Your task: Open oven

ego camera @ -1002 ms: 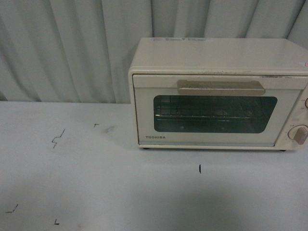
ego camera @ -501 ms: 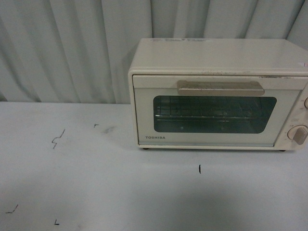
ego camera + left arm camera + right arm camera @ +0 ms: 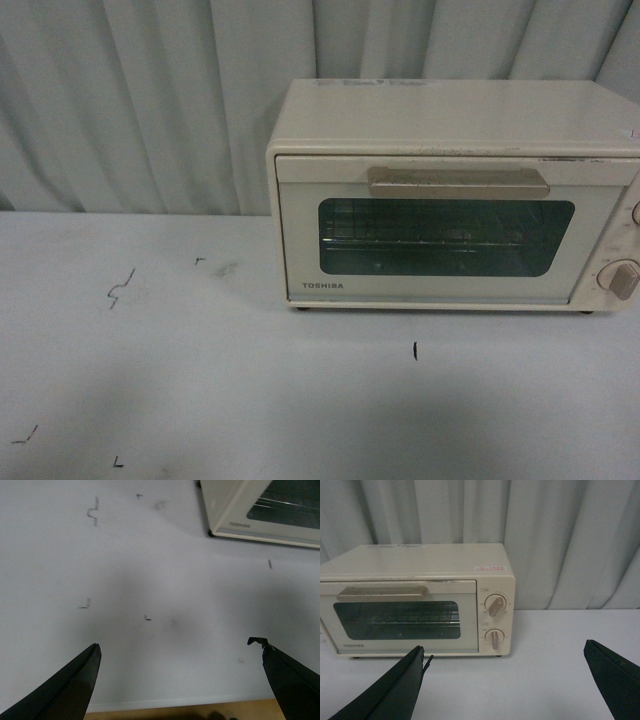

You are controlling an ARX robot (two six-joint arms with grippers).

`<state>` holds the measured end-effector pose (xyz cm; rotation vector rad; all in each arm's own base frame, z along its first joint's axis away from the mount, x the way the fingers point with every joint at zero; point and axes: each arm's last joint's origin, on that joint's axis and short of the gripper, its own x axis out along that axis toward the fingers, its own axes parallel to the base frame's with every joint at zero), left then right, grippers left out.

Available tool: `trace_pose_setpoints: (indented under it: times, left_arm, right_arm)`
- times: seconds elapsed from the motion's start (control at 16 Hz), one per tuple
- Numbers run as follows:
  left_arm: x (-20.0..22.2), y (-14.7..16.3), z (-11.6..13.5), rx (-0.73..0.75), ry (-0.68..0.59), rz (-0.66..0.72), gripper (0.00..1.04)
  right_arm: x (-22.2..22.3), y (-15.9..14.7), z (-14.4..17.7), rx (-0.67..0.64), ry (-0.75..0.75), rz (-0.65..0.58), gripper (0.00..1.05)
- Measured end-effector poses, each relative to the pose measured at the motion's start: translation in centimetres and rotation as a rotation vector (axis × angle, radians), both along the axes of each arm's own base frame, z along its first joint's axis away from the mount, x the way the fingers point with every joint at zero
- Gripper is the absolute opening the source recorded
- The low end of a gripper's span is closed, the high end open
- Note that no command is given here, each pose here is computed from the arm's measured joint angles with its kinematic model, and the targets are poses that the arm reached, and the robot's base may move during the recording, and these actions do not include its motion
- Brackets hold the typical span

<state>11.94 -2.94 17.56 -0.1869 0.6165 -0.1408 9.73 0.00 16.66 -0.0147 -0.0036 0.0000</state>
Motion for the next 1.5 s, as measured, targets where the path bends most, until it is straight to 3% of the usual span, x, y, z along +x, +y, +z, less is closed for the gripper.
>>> trace_pose_setpoints:
  times: [0.38,0.63,1.13,1.5]
  left_arm:
    - [8.8,-7.5,-2.8,-0.318,0.213,-0.059,0.98]
    - [11.7,-12.1,-5.7,-0.481,0.391,-0.057,0.98]
    - [14.1,-15.6,-10.4,-0.652,0.562,0.094,0.98]
    - [15.9,-15.1,-10.7,-0.719,0.505,0.193,0.98]
  right_arm:
    - [0.0,0.0,0.0,0.000,0.000,0.000,0.98]
    - [0.0,0.0,0.0,0.000,0.000,0.000,0.98]
    - [0.0,0.0,0.0,0.000,0.000,0.000,0.98]
    - [0.0,0.0,0.0,0.000,0.000,0.000,0.98]
